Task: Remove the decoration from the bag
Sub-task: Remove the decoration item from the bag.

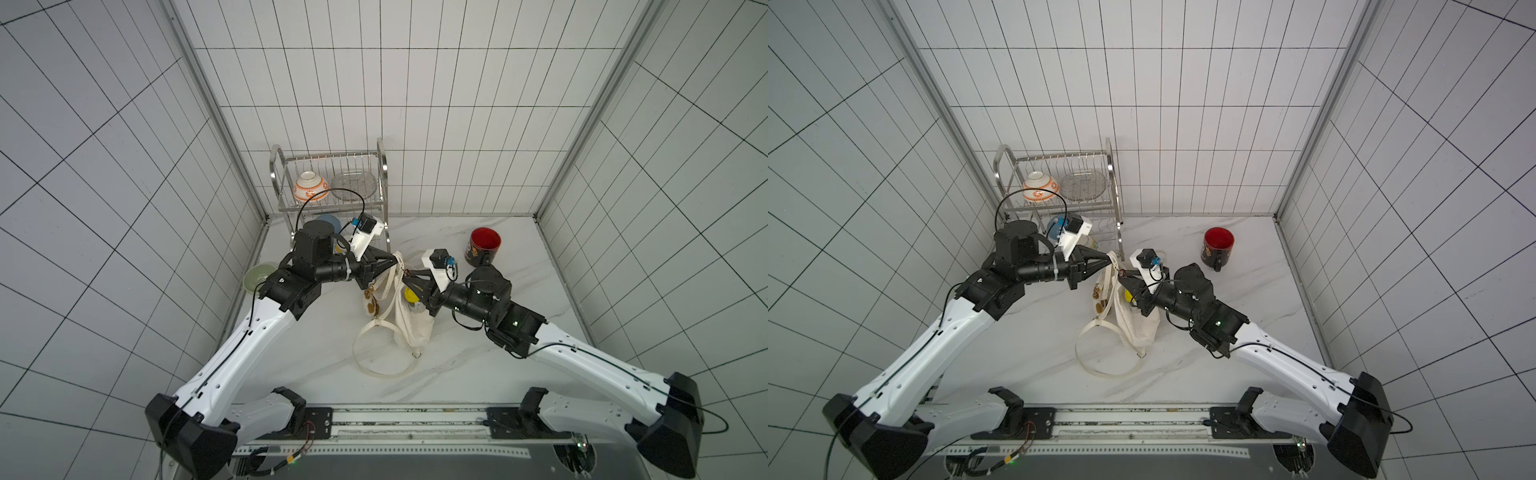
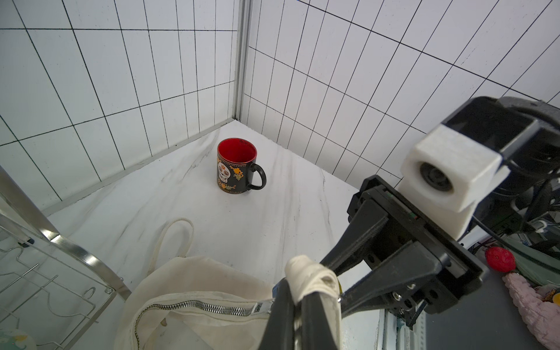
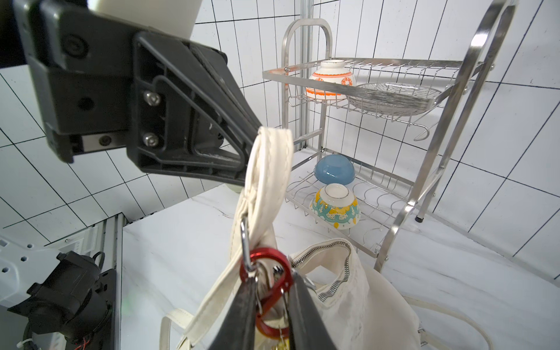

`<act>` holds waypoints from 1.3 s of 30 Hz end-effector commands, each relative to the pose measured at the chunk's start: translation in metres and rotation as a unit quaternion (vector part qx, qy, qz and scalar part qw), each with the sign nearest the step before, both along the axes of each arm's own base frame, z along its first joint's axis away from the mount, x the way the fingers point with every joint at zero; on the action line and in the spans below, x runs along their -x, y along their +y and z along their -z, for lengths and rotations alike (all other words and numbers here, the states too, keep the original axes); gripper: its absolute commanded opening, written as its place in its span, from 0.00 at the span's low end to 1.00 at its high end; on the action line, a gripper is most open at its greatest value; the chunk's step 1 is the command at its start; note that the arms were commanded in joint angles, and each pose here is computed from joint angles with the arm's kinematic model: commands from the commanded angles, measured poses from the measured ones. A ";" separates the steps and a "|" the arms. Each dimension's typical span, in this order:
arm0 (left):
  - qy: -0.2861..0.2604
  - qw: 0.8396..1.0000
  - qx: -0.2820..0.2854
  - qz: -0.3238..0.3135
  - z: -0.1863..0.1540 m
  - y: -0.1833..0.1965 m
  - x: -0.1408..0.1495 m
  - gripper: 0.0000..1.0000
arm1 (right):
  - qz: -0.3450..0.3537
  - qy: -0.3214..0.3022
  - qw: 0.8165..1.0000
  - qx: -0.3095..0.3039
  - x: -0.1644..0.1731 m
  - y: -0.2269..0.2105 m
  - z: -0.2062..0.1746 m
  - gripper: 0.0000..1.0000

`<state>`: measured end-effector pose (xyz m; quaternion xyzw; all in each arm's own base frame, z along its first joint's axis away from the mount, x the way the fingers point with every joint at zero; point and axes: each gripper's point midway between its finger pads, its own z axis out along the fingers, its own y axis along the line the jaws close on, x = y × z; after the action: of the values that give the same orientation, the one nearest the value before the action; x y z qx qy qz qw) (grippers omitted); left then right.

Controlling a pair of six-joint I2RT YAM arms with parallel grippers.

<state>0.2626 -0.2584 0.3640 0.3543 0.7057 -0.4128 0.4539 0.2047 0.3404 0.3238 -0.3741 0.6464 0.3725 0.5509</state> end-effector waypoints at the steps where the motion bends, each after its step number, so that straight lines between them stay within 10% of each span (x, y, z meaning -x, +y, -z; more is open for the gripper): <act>1: -0.034 0.999 0.019 0.014 -0.019 0.000 0.008 0.00 | 0.005 -0.009 1.000 -0.004 0.001 -0.002 -0.005 0.18; 24: -0.062 0.993 -0.082 0.055 0.029 -0.012 0.032 0.00 | 0.040 -0.009 0.999 -0.022 -0.006 -0.013 -0.028 0.13; 39: -0.054 0.993 -0.095 -0.043 0.030 0.015 -0.005 0.00 | 0.078 0.051 0.996 -0.002 0.001 -0.057 0.002 0.17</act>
<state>0.2599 -0.2443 0.3174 0.4004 0.7385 -0.3040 0.4493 0.2044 0.2922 0.3382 -0.3030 0.6770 0.3603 0.5658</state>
